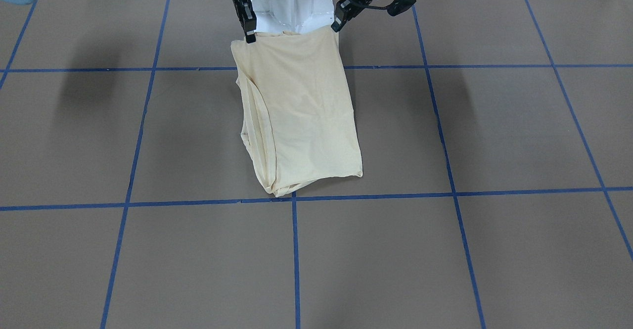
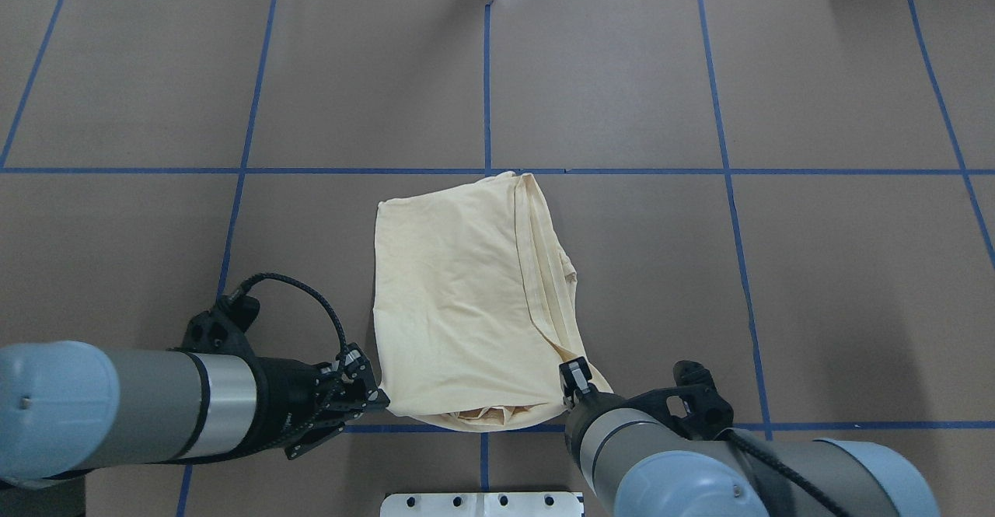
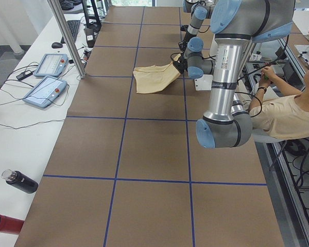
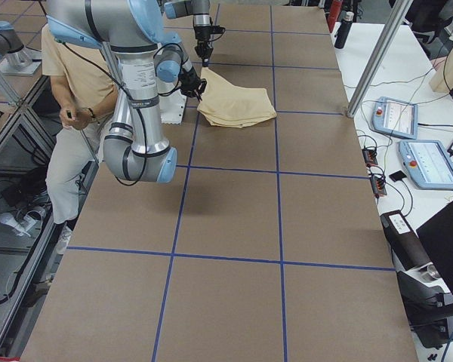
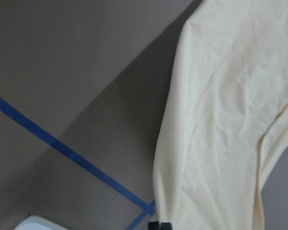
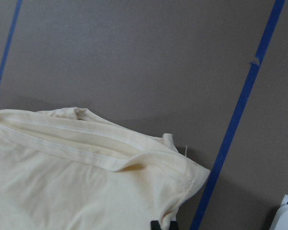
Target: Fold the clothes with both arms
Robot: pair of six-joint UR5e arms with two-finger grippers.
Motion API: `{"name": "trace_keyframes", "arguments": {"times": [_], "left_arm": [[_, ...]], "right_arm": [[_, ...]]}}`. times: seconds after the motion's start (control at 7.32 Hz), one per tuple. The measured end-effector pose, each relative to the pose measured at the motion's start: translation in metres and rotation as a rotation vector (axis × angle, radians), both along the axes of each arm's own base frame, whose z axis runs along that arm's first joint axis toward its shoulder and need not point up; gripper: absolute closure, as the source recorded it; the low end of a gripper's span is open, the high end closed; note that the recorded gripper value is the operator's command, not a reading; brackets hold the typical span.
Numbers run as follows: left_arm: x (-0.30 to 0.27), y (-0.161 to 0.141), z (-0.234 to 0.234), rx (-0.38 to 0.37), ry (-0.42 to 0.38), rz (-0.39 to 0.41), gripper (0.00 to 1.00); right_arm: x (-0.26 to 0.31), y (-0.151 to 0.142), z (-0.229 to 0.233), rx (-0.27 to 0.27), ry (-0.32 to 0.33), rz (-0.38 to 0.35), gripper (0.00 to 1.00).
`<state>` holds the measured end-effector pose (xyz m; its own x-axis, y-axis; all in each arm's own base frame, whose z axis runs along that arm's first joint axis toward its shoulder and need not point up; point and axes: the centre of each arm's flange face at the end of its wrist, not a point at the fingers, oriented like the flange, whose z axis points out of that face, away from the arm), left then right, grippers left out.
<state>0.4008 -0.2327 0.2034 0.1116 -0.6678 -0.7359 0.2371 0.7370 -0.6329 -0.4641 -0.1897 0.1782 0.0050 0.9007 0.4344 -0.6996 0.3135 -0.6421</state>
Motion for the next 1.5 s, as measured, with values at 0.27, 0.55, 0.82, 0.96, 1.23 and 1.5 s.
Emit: {"name": "trace_keyframes", "arguments": {"times": [0.27,0.55,0.82,0.96,1.23,1.5], "left_arm": [[-0.022,-0.064,-0.001,0.061,-0.012,-0.083,1.0],[0.006,-0.149,0.021,0.104,-0.104,-0.14,1.0],[0.03,-0.208,0.054,0.122,-0.162,-0.179,1.0],[0.041,-0.225,0.074,0.127,-0.166,-0.19,1.0],[0.056,-0.251,0.103,0.13,-0.173,-0.216,0.54],[0.04,-0.281,0.113,0.164,-0.191,-0.284,0.0]], "right_arm": [[0.015,-0.066,-0.028,0.006,0.008,0.054,1.0],[-0.025,-0.164,-0.037,0.022,-0.008,0.075,1.0],[-0.078,-0.267,-0.031,0.014,-0.019,0.054,1.0],[-0.098,-0.298,-0.023,0.021,-0.012,0.039,1.0],[-0.119,-0.329,-0.007,0.045,-0.006,0.023,0.01],[-0.112,-0.356,-0.005,0.095,0.026,0.006,0.0]]}}
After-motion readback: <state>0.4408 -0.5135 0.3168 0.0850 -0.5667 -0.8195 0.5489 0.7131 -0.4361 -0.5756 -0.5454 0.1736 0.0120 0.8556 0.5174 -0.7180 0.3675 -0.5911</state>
